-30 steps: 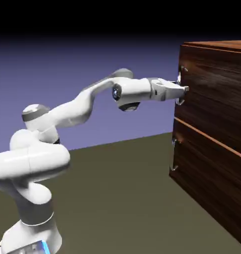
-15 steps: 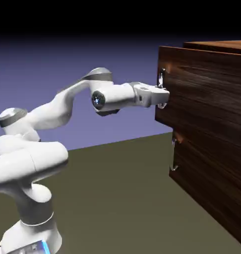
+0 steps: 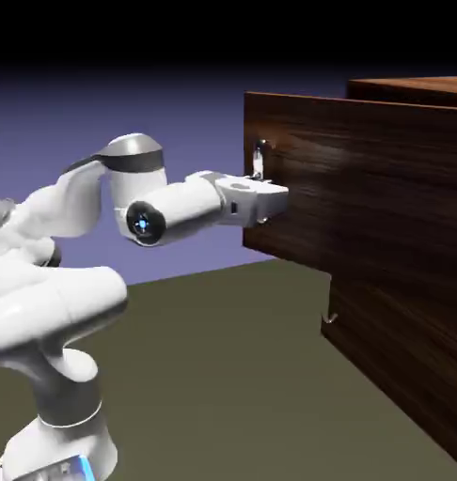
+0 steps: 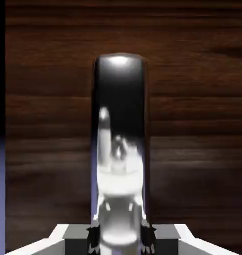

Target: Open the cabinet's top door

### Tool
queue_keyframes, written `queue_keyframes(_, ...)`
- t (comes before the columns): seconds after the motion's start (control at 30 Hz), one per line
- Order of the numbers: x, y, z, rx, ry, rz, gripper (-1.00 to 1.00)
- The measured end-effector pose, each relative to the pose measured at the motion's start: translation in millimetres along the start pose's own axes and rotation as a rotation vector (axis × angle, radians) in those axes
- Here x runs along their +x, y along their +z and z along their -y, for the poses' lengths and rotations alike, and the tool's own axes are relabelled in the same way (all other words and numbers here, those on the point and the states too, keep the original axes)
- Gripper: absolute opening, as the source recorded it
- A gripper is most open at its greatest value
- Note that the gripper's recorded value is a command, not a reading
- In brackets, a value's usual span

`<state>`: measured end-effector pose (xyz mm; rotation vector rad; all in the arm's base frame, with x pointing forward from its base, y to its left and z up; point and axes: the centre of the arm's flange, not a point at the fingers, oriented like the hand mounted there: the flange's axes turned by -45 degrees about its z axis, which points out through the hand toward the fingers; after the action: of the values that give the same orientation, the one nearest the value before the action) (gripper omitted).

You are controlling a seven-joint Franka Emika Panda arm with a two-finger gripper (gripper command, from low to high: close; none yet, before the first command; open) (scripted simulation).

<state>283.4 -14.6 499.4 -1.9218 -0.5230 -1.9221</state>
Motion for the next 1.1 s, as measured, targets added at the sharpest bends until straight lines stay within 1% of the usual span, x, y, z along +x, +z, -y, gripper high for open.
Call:
queue_keyframes(0.63,0.0,-124.8,-55.0,0.262,0.0,0.0,-1.0)
queue_keyframes(1.1,0.0,-204.2,-114.4,0.453,0.0,0.0,-1.0)
